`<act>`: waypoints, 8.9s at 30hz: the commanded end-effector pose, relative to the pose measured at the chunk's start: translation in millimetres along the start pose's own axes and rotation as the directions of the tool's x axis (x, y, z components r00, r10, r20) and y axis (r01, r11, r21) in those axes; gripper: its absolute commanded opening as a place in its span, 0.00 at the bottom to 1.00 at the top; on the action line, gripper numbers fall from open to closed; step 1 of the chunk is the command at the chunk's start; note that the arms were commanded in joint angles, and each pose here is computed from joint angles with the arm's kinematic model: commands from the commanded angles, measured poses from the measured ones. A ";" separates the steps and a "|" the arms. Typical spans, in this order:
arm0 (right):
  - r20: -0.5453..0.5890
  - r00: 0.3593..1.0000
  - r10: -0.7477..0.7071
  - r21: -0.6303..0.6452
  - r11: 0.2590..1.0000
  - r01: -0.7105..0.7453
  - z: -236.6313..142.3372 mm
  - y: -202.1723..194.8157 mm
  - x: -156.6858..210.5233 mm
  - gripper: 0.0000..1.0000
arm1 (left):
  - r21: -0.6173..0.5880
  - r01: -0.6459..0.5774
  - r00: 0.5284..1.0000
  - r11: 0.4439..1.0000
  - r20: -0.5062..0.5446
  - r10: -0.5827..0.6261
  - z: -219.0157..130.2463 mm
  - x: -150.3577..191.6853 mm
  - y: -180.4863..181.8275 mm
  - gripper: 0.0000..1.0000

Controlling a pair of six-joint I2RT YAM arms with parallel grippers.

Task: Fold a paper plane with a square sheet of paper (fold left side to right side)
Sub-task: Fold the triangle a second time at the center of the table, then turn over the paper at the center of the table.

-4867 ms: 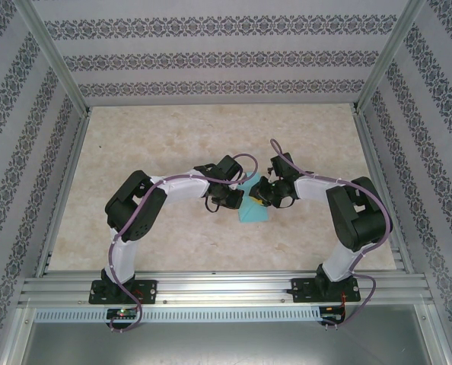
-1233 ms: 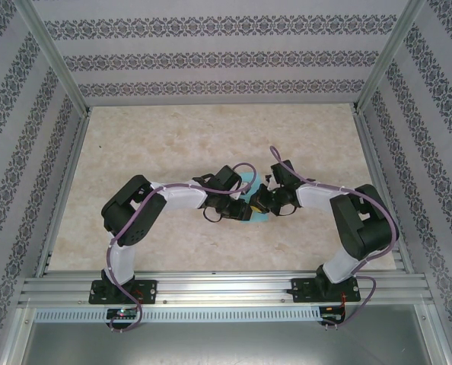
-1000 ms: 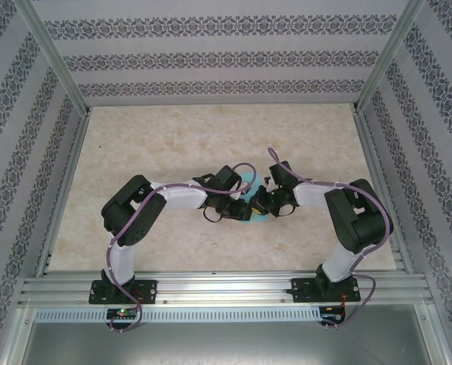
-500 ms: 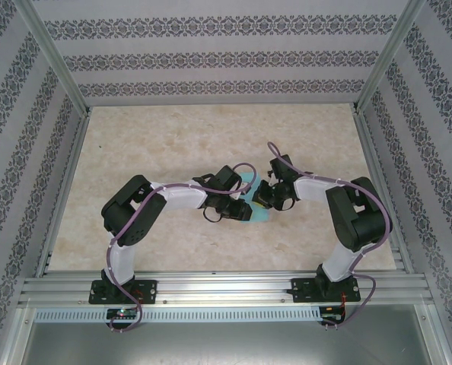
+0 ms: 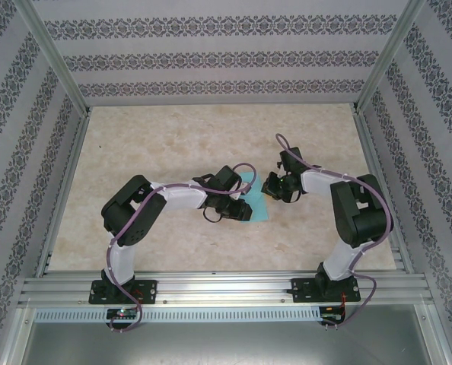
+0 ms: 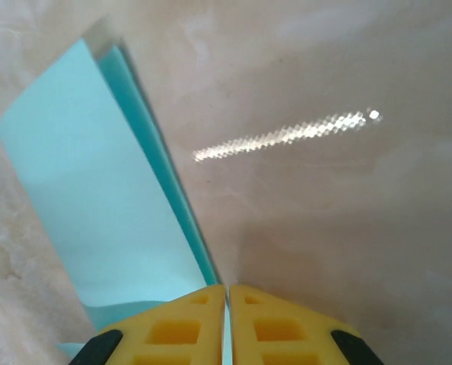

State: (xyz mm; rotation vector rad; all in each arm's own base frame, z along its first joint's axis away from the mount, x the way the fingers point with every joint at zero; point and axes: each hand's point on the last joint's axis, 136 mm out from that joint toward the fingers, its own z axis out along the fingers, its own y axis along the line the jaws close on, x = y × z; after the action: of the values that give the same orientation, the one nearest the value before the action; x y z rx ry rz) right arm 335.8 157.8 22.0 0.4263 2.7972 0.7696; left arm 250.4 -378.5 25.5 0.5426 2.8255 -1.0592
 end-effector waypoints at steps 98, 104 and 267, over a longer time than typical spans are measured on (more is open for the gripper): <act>-0.121 0.992 -0.028 0.085 0.996 0.039 24.3 -16.9 31.9 0.11 | -0.047 -0.163 0.971 0.986 -0.183 0.152 -18.5 59.4 7.1 0.30; -0.121 0.992 -0.030 0.079 0.996 0.039 23.4 -14.7 31.4 0.11 | 0.032 -0.127 0.992 0.991 -0.017 0.128 -45.0 12.8 -14.2 0.31; 0.373 0.915 -0.151 -0.764 0.509 0.396 -245.4 237.9 -22.2 0.09 | 0.651 -0.250 0.845 0.717 0.508 -0.166 -264.6 -100.7 -139.6 0.40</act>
State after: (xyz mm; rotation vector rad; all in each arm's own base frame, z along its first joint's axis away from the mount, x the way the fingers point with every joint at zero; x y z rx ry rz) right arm 343.9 230.7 339.1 -0.0759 1.8956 1.6553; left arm 318.7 -332.5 311.5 0.1791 1.9083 -1.9110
